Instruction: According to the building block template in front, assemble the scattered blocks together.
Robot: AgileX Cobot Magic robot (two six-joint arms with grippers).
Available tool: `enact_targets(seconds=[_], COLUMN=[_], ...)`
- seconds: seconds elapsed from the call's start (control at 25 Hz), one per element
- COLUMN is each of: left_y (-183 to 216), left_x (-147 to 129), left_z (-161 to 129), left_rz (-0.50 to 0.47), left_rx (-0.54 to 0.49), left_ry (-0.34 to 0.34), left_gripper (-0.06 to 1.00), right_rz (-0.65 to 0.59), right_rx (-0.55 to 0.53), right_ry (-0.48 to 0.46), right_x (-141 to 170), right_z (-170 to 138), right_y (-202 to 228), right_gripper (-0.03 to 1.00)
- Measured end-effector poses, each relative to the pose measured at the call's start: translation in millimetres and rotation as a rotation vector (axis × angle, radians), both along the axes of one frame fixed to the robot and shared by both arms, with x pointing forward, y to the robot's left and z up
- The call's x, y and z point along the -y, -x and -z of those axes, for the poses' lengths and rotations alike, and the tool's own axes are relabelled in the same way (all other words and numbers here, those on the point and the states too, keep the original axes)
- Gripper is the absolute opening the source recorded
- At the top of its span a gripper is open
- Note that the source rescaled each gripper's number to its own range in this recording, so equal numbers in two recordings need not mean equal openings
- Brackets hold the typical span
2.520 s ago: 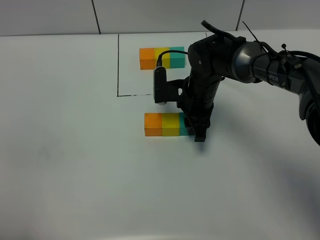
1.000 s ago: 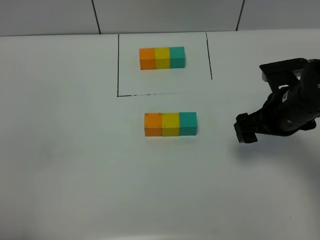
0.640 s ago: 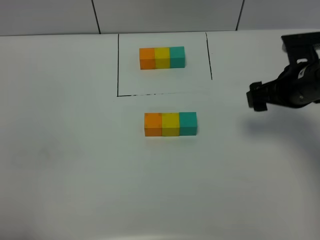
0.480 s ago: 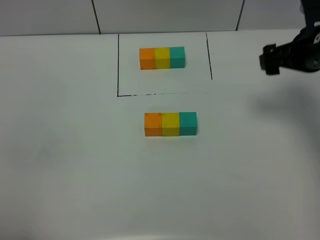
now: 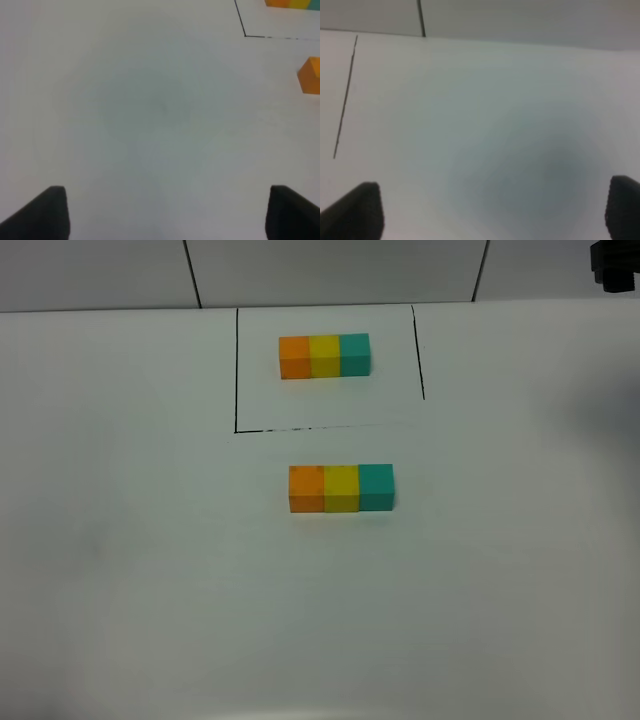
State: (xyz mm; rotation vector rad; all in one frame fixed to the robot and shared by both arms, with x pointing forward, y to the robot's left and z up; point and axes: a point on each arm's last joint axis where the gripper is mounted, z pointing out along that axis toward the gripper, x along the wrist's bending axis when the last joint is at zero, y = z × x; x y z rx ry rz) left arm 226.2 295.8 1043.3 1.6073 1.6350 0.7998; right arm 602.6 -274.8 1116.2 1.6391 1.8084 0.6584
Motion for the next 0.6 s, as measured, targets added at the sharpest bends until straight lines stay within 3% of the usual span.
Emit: enact_targets(seconds=[0.32, 0.6], left_y=[0, 0], left_x=[0, 0], left_z=[0, 0], left_rz=[0.0, 0.0], left_rx=[0.0, 0.0], left_ry=[0.0, 0.0], left_gripper=[1.0, 1.0], right_rz=[0.014, 0.011], right_rx=[0.048, 0.088], right_ry=[-0.003, -0.002], right_x=[5, 10], right_z=[-43, -45], right_y=[43, 102], right_gripper=[0.81, 0.81])
